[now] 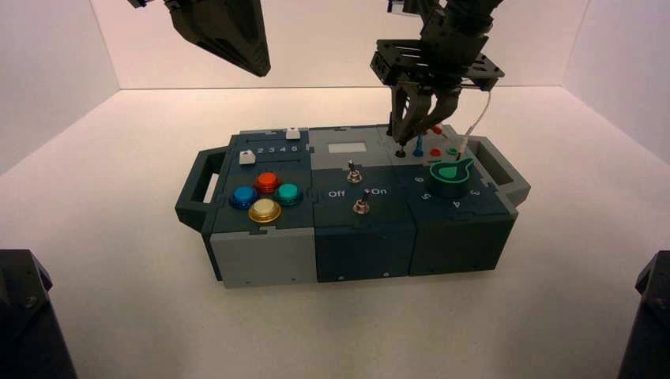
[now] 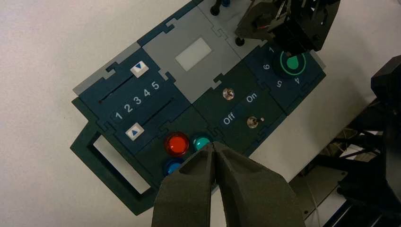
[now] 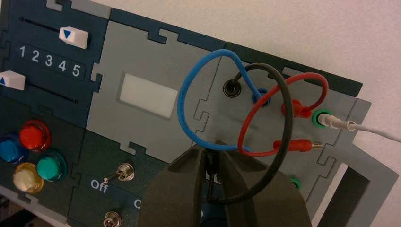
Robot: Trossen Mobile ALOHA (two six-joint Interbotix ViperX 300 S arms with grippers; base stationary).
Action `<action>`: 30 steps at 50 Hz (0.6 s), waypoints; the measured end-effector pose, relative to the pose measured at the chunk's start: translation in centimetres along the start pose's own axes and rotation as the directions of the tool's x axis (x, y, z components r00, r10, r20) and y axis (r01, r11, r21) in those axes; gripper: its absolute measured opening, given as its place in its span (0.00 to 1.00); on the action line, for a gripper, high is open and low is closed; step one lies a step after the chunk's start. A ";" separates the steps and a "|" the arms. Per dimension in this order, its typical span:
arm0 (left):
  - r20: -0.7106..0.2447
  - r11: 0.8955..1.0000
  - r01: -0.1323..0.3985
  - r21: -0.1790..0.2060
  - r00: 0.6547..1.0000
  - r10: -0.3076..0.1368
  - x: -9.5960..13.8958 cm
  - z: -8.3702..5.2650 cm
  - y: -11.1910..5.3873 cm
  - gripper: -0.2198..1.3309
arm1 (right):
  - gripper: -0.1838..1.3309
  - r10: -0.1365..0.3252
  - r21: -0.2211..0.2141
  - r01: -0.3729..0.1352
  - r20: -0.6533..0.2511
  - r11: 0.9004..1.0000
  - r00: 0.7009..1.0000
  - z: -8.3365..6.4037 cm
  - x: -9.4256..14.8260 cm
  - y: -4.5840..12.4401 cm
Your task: Insert the black wire.
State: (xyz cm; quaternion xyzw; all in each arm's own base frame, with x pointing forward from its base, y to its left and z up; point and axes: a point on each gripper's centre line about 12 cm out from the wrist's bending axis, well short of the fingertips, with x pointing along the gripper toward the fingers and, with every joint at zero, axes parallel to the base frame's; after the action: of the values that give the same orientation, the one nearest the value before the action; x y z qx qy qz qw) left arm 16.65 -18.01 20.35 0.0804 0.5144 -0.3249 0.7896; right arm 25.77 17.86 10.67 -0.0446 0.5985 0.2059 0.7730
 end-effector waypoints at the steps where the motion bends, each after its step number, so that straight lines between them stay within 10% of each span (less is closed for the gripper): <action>1: 0.000 1.000 0.000 0.000 1.000 0.000 0.0 0.0 0.0 0.04 | 0.19 0.000 -0.002 0.000 0.000 1.000 1.000 0.0 0.0 0.0; 30: -0.016 1.000 -0.003 -0.002 1.000 0.003 0.5 0.2 0.0 0.04 | 0.19 -0.003 -0.018 0.002 -0.025 1.000 1.000 0.2 0.4 0.3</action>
State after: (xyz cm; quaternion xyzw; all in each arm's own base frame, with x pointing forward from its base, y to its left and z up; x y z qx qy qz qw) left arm 16.93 -18.29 20.02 0.0830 0.5211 -0.3224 0.7859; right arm 25.94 18.31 10.36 -0.0548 0.6060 0.2097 0.7654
